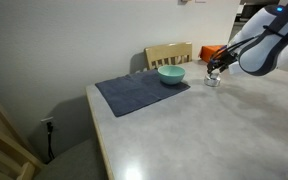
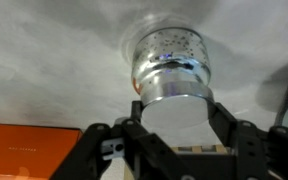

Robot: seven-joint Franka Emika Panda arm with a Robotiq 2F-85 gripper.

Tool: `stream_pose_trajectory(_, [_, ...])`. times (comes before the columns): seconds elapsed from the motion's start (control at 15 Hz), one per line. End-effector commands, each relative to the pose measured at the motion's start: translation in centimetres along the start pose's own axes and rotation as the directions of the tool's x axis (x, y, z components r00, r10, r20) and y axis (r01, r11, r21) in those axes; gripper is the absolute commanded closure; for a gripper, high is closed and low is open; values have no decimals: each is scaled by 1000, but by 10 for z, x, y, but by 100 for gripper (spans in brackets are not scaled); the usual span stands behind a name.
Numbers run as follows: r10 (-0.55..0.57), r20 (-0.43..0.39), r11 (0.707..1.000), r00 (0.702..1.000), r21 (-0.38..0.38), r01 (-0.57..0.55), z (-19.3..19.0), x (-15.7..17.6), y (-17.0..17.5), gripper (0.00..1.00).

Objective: Put the lid on the silver object, remove it, then put it back again.

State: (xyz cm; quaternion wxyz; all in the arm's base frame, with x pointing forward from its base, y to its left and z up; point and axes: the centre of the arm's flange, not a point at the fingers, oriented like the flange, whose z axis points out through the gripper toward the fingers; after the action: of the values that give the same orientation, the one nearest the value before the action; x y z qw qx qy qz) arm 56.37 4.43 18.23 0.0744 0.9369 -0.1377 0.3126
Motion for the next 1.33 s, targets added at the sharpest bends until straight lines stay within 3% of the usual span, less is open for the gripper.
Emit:
stream_pose_trajectory(0.0, [0,33,1000,999,15,0,2,4,5,56])
stream_pose_trajectory(0.6, [23,29,1000,999,13,-23,3,10,12,56])
stream_pose_trajectory(1.27, [33,89,999,995,30,-36,18,17,13,56])
